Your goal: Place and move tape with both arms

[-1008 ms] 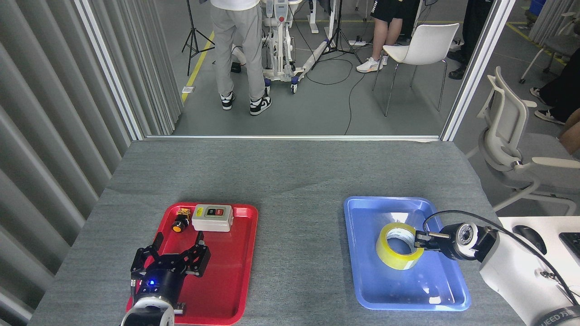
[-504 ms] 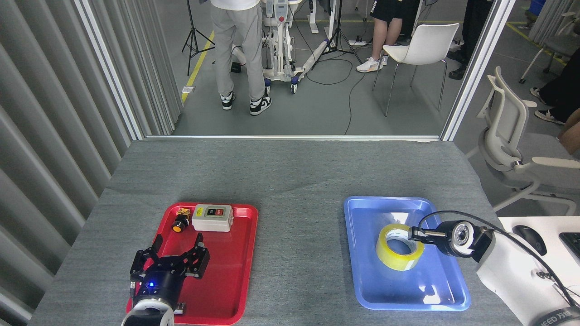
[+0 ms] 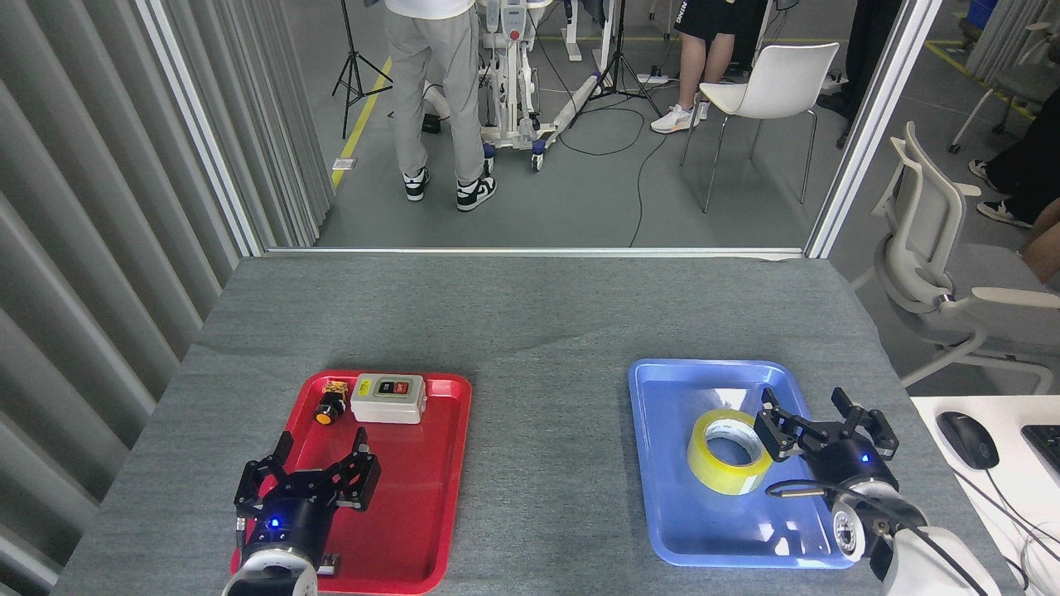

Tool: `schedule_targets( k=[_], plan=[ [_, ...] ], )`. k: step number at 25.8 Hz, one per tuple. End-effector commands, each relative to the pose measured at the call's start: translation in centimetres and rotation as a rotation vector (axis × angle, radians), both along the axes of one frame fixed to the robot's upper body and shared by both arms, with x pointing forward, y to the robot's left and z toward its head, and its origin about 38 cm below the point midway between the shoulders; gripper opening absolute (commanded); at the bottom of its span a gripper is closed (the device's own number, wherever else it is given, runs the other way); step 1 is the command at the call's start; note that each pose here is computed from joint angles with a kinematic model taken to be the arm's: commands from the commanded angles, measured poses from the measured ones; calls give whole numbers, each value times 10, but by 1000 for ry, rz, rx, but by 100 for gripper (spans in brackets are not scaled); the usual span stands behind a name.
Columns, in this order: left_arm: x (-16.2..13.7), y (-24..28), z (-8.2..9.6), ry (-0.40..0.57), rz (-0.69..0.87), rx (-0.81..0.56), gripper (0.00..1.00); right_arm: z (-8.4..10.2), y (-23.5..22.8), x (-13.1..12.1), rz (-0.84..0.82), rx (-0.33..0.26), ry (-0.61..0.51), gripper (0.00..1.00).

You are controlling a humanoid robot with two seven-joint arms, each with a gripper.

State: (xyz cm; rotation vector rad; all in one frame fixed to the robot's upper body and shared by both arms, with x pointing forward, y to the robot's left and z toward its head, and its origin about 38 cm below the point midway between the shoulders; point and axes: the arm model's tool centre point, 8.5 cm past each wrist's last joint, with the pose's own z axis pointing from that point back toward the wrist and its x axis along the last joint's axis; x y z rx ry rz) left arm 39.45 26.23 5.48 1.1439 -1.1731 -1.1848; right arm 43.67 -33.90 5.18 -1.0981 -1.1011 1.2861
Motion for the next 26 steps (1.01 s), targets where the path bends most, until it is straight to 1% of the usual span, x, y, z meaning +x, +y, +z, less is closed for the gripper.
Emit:
schedule_targets(
  k=[1, 3, 5, 6, 8, 10, 12, 13, 14, 16, 17, 18, 21, 26],
  plan=[
    [-1, 0, 0, 0, 1, -1, 100, 1, 15, -25, -17, 6, -121, 100],
    [-1, 0, 0, 0, 1, -1, 100, 14, 17, -37, -32, 18, -180, 100],
    [-2, 1, -1, 1, 6, -1, 100, 23, 18, -54, -33, 30, -228, 100],
    [-3, 1, -2, 6, 6, -1, 100, 29, 18, -58, -40, 32, -266, 100],
    [-5, 2, -4, 8, 10, -4, 100, 32, 20, -67, -53, 11, -341, 100],
    [-5, 3, -3, 8, 11, -5, 100, 22, 25, -79, -55, -10, -343, 100],
    [-5, 3, -4, 9, 11, -3, 100, 16, 29, -84, -68, -39, -330, 100],
    [-5, 2, -3, 8, 11, -5, 100, 12, 28, -87, -79, -40, -318, 100],
    [-5, 2, -3, 8, 11, -5, 100, 6, 27, -92, -89, -42, -292, 100],
    [-5, 2, -4, 9, 11, -6, 100, -11, 25, -105, -95, -42, -196, 100],
    [-5, 2, -4, 8, 11, -8, 100, -14, 27, -106, -99, -37, -171, 100],
    [-5, 2, -4, 8, 11, -6, 100, -16, 28, -107, -108, -33, -155, 100],
    [-5, 2, -4, 9, 13, -6, 100, -16, 31, -107, -126, -22, -157, 100],
    [-5, 2, -3, 8, 12, -5, 100, -17, 29, -105, -116, -31, -148, 100]
  ],
)
